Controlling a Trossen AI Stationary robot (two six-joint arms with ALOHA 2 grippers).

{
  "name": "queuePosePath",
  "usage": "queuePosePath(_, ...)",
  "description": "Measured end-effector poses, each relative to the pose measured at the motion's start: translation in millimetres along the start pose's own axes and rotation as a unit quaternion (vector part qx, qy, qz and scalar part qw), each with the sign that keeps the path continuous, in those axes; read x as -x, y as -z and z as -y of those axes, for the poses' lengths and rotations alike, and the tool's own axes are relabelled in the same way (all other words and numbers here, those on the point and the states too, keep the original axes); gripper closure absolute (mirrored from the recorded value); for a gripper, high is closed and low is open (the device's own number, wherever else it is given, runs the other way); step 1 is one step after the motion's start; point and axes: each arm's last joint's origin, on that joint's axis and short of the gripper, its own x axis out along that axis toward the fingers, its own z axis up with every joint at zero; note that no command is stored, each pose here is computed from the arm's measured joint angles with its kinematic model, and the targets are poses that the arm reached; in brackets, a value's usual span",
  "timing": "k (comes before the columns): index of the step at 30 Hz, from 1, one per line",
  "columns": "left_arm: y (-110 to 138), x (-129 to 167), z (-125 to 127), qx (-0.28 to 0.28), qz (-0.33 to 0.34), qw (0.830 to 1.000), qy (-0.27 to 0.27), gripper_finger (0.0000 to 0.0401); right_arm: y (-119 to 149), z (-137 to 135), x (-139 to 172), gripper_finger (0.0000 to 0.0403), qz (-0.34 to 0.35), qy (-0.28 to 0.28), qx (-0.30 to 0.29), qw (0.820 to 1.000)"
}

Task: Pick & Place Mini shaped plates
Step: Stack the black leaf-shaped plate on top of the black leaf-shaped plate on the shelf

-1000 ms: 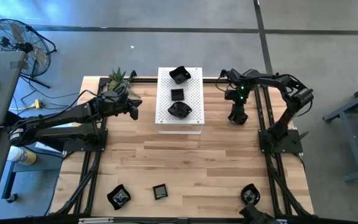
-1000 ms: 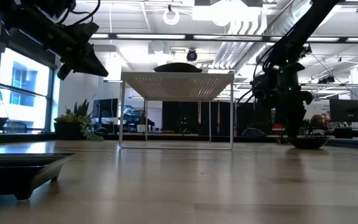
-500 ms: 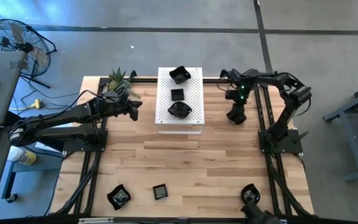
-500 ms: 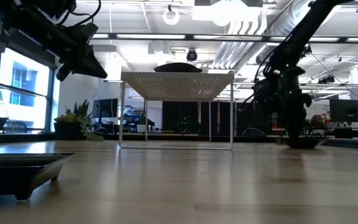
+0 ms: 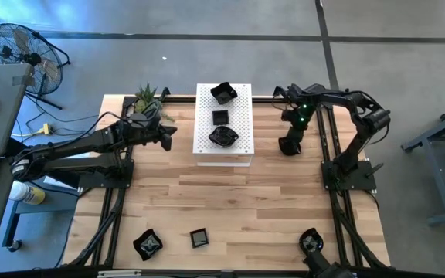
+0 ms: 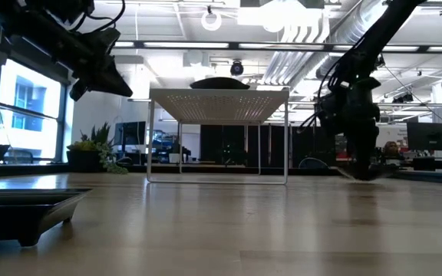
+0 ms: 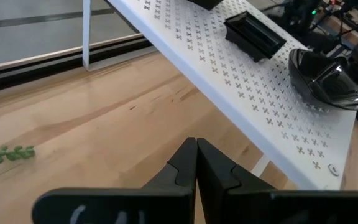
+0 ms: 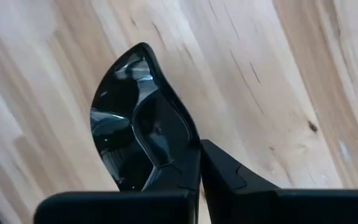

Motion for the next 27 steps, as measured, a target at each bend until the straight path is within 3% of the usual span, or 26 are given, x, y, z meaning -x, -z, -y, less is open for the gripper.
queuePosePath(10, 2, 0, -1, -0.002, -0.009, 1.000, -0.005, 0.0401, 16, -29, 41, 0.0398, 0.079, -0.001, -0.034, 0.996)
queuePosePath(17, 2, 0, 0, -0.002, -0.012, 1.000, 0.004, 0.0401, 26, -73, 81, 0.0400, 0.114, 0.021, -0.017, 0.993)
queuePosePath(27, 2, 0, 0, -0.006, -0.011, 1.000, 0.003, 0.0401, -19, -156, 134, 0.0399, 0.168, 0.039, 0.065, 0.983)
